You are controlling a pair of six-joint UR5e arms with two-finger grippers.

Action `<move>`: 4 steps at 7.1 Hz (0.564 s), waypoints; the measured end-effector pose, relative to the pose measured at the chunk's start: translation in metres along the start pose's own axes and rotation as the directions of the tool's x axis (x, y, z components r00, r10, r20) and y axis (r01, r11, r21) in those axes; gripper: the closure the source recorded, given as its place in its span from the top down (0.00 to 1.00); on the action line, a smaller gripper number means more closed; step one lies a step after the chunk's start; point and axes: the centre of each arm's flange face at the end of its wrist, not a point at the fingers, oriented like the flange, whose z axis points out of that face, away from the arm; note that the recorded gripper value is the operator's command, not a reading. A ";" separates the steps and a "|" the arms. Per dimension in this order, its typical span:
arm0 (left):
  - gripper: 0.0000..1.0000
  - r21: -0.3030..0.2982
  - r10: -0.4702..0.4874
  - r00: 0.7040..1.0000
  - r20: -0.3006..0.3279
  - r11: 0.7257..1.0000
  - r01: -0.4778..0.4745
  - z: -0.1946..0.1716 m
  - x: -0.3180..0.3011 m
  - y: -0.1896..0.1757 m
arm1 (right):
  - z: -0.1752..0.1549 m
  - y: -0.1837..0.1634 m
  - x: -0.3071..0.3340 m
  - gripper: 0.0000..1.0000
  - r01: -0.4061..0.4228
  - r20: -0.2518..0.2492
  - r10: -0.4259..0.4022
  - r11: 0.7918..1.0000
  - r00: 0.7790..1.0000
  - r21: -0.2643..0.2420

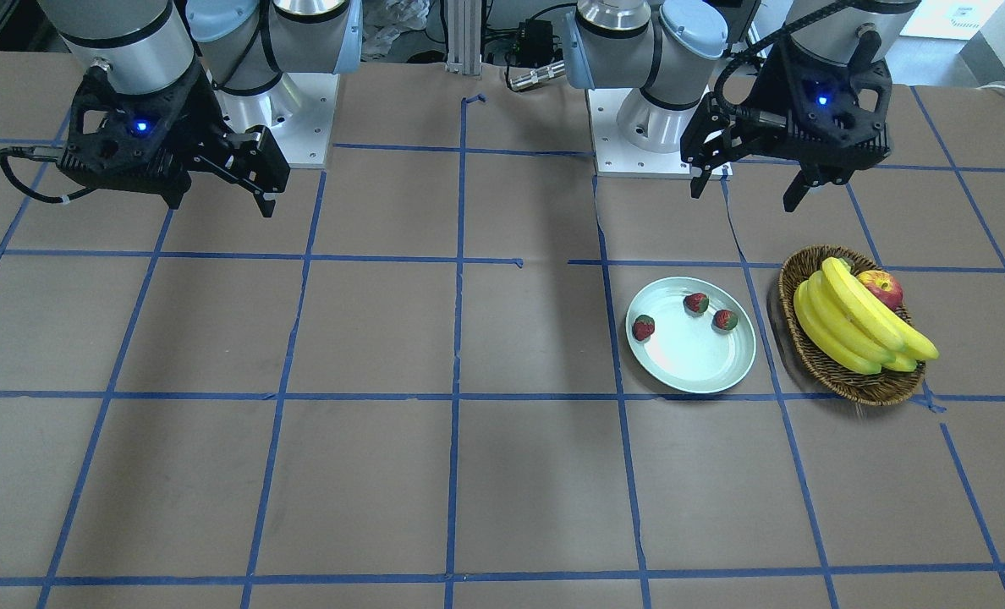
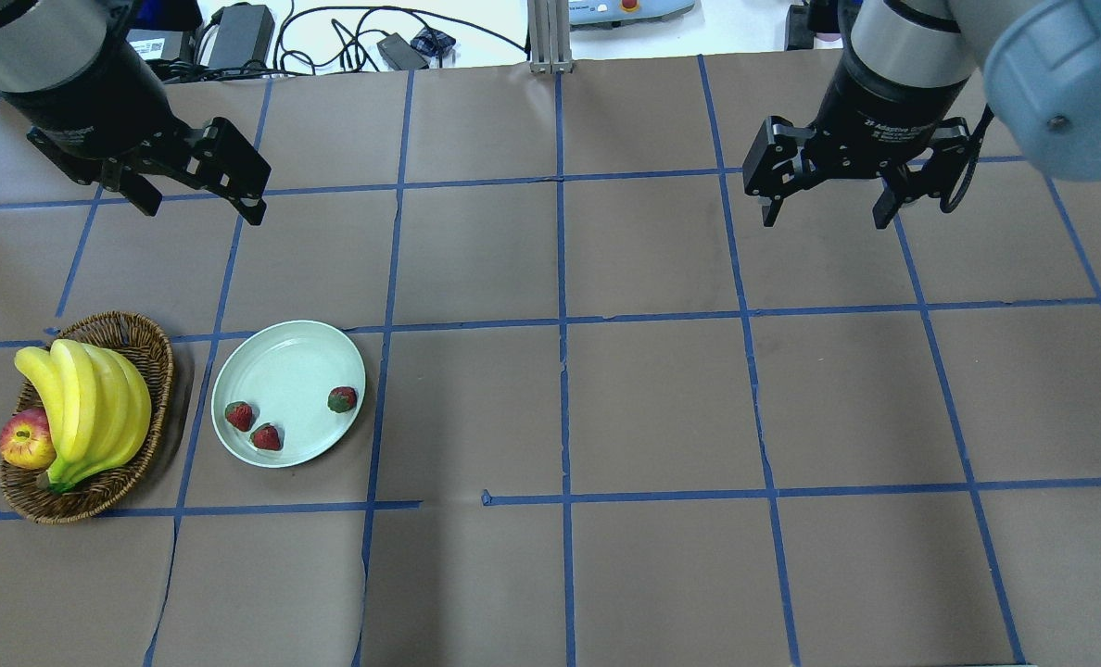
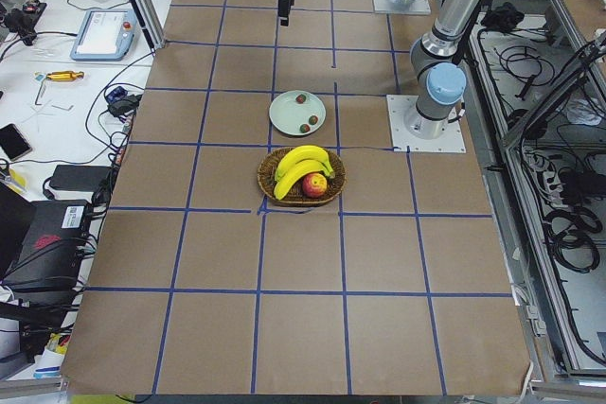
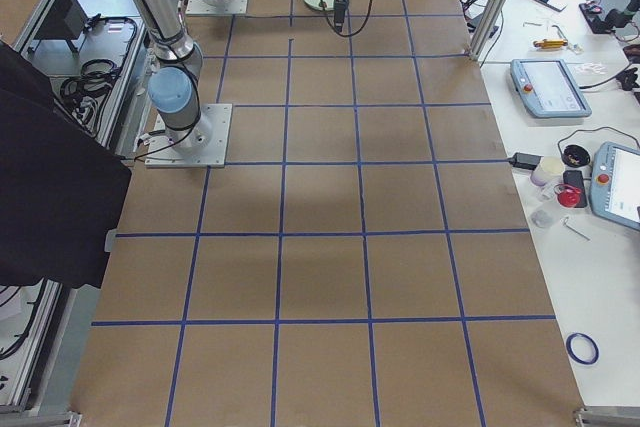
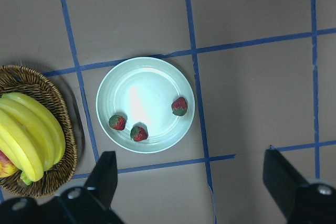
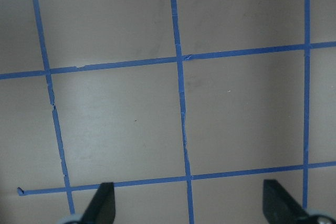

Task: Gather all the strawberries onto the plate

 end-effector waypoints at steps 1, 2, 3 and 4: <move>1.00 -0.021 0.007 1.000 -0.008 1.000 -0.007 -0.002 0.001 0.003 | 0.000 0.000 0.000 1.00 0.000 0.000 0.000 1.000 1.000 0.000; 1.00 -0.025 0.010 1.000 -0.006 1.000 -0.010 -0.007 0.000 0.001 | 0.000 0.000 0.000 1.00 0.000 0.000 0.000 1.000 1.000 0.000; 1.00 -0.015 0.010 1.000 0.003 1.000 -0.010 -0.013 0.000 0.000 | 0.000 0.000 0.000 1.00 0.000 0.000 0.000 1.000 1.000 0.000; 1.00 -0.004 -0.013 1.000 0.009 1.000 0.013 -0.018 0.000 0.001 | 0.000 0.000 0.000 1.00 0.000 0.000 0.000 1.000 1.000 0.000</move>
